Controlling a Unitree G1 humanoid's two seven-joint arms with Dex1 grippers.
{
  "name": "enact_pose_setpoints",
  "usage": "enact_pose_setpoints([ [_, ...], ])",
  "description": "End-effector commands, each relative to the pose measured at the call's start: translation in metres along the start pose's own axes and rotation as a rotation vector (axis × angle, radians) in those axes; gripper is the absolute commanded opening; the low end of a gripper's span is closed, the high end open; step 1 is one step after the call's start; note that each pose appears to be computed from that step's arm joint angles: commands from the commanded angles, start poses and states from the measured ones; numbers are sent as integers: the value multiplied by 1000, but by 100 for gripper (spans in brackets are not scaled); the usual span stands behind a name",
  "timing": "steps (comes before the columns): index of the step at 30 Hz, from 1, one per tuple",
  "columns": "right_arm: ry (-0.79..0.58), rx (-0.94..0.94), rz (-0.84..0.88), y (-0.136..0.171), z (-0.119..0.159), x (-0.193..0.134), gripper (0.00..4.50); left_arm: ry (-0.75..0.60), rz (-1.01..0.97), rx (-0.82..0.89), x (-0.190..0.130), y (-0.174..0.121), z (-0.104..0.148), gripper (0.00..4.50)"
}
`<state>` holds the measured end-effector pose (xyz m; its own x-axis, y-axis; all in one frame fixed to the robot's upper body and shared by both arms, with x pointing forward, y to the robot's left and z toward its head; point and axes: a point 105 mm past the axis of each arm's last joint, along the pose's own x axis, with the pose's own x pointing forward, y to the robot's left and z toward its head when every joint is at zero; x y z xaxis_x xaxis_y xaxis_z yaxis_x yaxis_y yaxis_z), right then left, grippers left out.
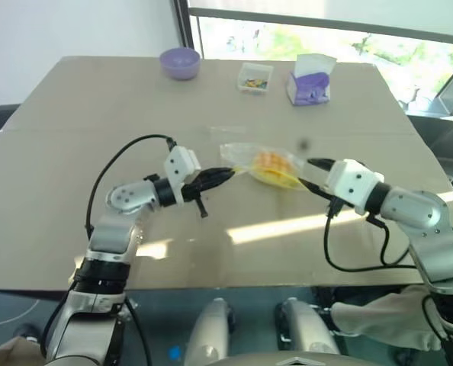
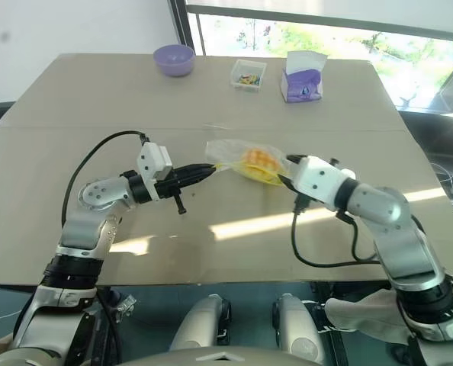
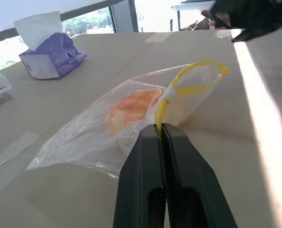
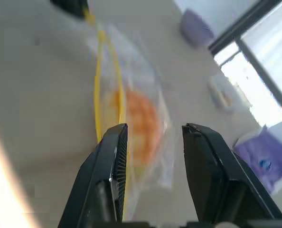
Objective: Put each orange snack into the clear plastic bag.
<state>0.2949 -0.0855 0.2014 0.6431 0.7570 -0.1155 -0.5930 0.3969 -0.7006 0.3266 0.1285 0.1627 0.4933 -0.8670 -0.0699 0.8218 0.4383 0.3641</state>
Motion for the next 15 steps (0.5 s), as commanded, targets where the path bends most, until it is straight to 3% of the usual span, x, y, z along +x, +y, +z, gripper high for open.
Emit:
enact_pose_setpoints([
  [1, -67, -60, 25, 7, 21, 20, 195, -24, -22, 49, 4, 0, 9, 0],
  [7, -76, -129, 61, 13, 25, 54, 195, -23, -28, 57, 6, 1, 9, 0],
  [15, -80, -180, 106, 19, 25, 67, 195, -20, -28, 66, 4, 2, 9, 0],
])
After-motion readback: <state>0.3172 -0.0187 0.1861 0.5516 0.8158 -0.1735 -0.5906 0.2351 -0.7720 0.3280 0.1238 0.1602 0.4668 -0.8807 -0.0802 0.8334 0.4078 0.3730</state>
